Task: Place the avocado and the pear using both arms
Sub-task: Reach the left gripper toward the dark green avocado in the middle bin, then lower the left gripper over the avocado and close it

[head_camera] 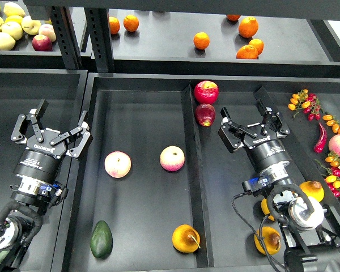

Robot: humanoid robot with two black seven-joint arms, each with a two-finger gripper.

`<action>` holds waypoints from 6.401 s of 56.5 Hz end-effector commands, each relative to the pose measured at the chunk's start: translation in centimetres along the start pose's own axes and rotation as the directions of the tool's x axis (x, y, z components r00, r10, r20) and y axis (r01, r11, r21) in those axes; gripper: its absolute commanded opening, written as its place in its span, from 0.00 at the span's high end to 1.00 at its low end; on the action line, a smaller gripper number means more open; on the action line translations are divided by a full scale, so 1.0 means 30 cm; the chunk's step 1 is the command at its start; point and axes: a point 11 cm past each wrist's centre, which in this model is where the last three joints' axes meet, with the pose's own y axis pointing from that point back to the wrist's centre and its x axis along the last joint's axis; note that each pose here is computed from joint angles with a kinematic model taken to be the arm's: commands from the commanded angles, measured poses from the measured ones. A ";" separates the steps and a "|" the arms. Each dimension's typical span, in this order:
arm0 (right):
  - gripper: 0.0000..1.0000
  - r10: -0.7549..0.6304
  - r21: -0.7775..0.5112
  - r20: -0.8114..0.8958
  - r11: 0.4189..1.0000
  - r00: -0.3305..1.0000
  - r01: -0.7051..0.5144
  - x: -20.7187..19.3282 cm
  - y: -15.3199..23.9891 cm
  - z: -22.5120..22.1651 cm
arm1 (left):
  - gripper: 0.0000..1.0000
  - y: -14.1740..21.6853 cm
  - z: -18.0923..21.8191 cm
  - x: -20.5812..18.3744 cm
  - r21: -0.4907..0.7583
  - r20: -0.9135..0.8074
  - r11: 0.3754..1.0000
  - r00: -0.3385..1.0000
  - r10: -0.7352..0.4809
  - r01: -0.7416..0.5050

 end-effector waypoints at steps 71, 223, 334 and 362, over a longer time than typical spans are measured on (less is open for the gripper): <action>0.00 -0.015 0.208 0.012 0.978 1.000 0.012 -0.017 0.061 -0.228 | 0.01 -0.133 -0.114 -0.071 0.739 0.639 0.203 0.573 -0.513 -0.642; 0.00 -0.062 0.258 0.016 0.965 0.998 0.056 -0.126 -0.020 -0.312 | 0.01 0.063 -0.225 0.344 0.244 0.454 -0.330 0.408 -0.792 -0.912; 0.00 -0.060 0.257 0.016 0.965 0.998 0.054 -0.122 -0.013 -0.309 | 0.49 0.077 -0.206 0.408 0.259 0.532 -0.308 0.401 -0.746 -0.916; 0.00 -0.058 0.258 0.016 0.965 0.998 0.052 -0.119 -0.011 -0.310 | 0.71 0.039 -0.215 0.389 0.287 0.551 -0.280 0.397 -0.734 -0.916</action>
